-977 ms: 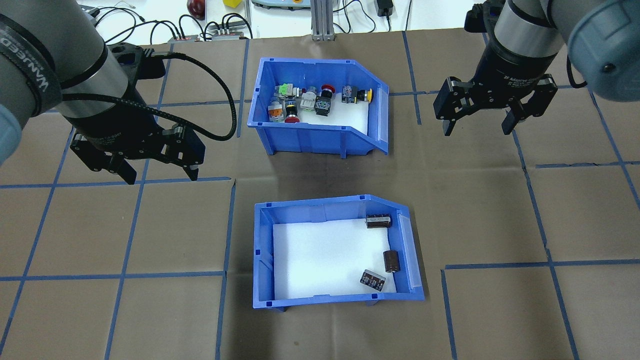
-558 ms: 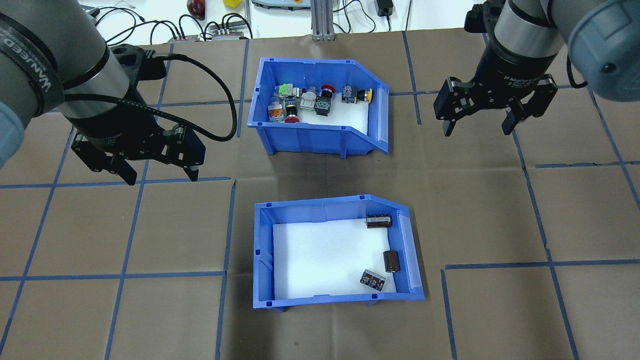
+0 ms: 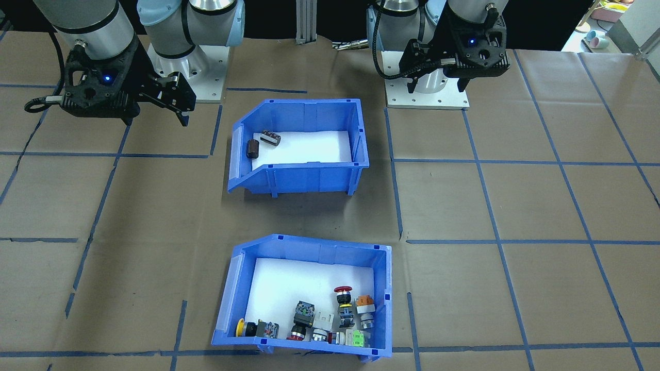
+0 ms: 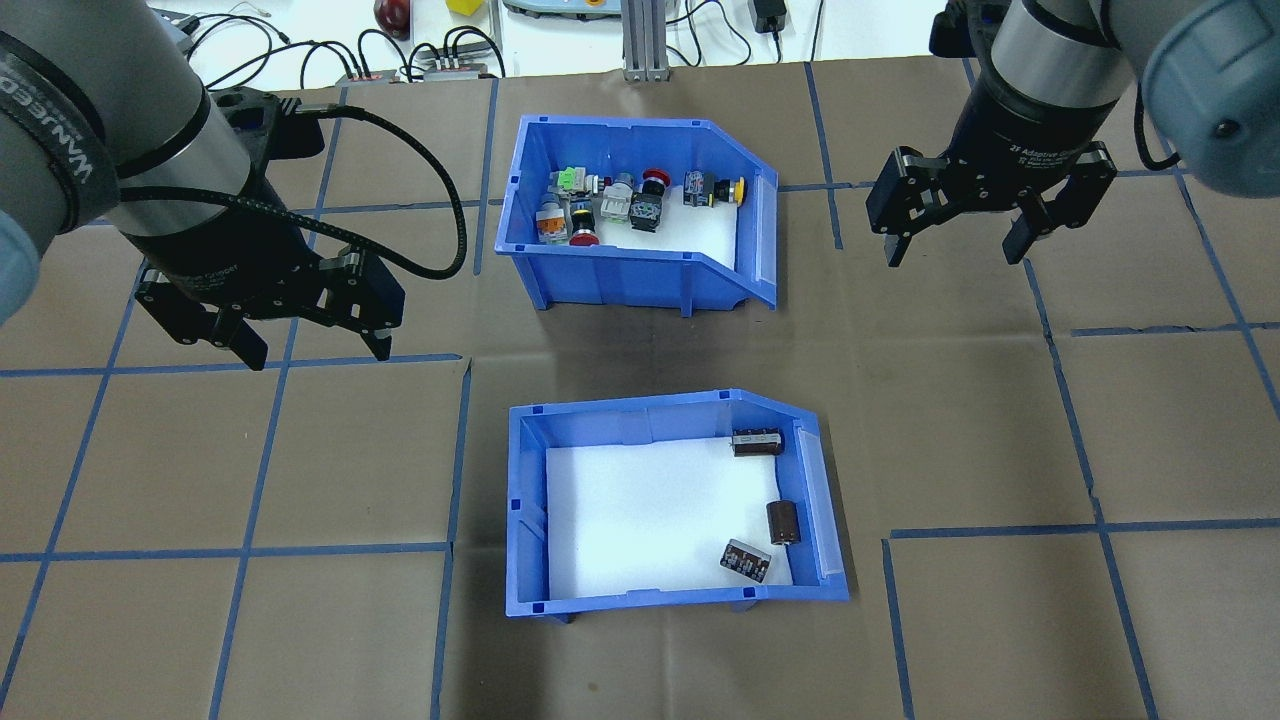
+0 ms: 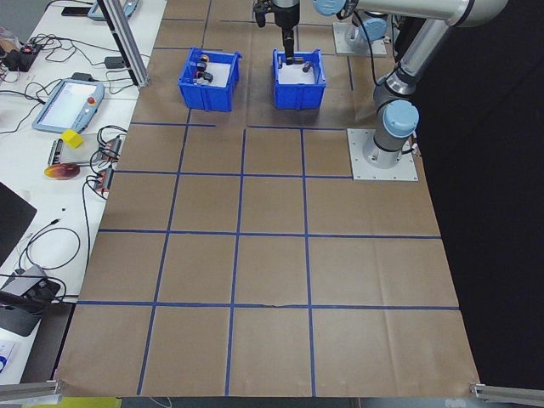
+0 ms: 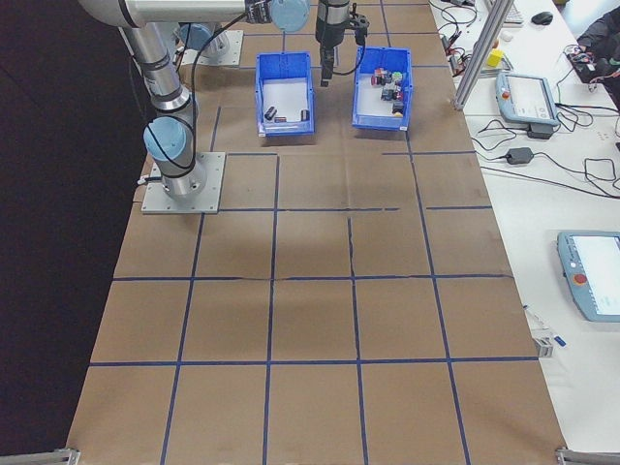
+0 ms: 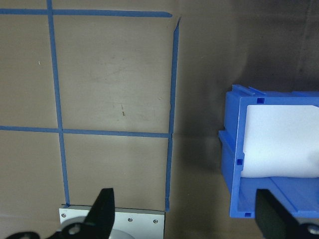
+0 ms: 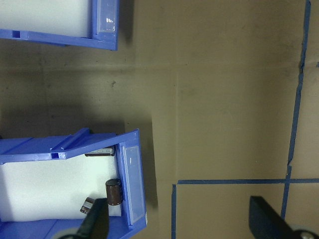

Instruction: Place battery box in front

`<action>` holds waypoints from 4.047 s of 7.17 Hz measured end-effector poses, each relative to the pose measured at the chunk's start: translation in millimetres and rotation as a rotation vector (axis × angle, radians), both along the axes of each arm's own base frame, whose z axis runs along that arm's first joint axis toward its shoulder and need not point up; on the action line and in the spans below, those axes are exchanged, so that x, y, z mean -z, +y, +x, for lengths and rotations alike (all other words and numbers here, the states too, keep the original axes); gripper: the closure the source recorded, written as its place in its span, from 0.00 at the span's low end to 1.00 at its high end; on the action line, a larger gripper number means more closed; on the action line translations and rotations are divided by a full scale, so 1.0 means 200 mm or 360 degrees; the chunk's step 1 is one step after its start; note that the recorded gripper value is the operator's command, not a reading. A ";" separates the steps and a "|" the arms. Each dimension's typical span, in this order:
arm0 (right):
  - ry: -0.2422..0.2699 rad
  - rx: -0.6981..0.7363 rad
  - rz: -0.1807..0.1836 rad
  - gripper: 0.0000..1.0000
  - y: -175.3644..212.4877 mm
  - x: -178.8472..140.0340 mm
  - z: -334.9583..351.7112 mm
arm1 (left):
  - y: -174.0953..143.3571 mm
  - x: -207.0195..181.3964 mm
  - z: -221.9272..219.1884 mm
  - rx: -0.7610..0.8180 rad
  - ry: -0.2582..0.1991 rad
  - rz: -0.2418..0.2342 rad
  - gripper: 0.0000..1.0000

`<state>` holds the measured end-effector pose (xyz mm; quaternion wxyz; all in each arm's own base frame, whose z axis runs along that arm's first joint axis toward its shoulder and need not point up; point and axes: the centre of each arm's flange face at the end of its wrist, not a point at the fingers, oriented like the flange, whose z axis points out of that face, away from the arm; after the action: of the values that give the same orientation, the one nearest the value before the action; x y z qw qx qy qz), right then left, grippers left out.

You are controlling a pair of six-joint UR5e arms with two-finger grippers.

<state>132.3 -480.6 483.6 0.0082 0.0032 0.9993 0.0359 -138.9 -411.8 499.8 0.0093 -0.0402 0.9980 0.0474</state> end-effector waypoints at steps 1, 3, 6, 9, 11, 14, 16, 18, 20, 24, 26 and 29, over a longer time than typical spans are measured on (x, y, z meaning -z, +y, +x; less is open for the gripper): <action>-0.0001 -0.0011 0.0003 0.00 -0.01 0.01 0.00 | 0.01 -0.01 0.00 -0.0140 -0.0013 -0.0002 0.00; -0.0014 -0.0107 -0.0039 0.00 -0.04 -0.01 0.01 | 0.07 -0.07 0.00 -0.0618 -0.0045 -0.0034 0.00; -0.0031 -0.0494 -0.0107 0.00 -0.28 -0.08 0.04 | 0.14 -0.05 -0.04 -0.1314 -0.0069 -0.0006 0.00; -0.0042 -0.1186 -0.0106 0.00 -0.58 -0.01 0.35 | 0.34 0.06 -0.11 -0.1934 -0.0060 0.0104 0.01; -0.0047 -0.1650 -0.0126 0.00 -0.68 0.05 0.72 | 0.51 0.23 -0.20 -0.2088 -0.0039 0.0093 0.01; -0.0074 -0.2212 -0.0092 0.00 -0.66 0.24 1.16 | 0.67 0.53 -0.42 -0.2267 0.0102 0.0100 0.01; -0.0078 -0.2366 -0.0103 0.00 -0.65 0.30 1.25 | 0.76 0.69 -0.53 -0.2400 0.0213 0.0194 0.01; -0.0100 -0.2438 -0.0057 0.00 -0.60 0.41 1.38 | 0.81 0.78 -0.61 -0.2457 0.0270 0.0252 0.03; -0.0112 -0.2498 -0.0021 0.00 -0.59 0.57 1.51 | 0.86 0.89 -0.68 -0.2481 0.0273 0.0286 0.04; -0.0050 -0.2516 0.0027 0.00 -0.65 0.84 1.56 | 0.88 1.01 -0.78 -0.2460 0.0242 0.0347 0.01; 0.0016 -0.2504 0.0034 0.00 -0.70 0.89 1.53 | 0.89 1.08 -0.81 -0.2481 0.0235 0.0351 0.01; -0.0002 -0.2483 0.0115 0.30 -0.72 1.11 1.57 | 0.91 1.22 -0.80 -0.2504 0.0318 0.0325 0.07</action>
<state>445.5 -624.0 262.4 -0.0191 -0.7002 0.7108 0.0639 -299.4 -229.1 255.8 -0.1128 -0.7270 0.6638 0.1347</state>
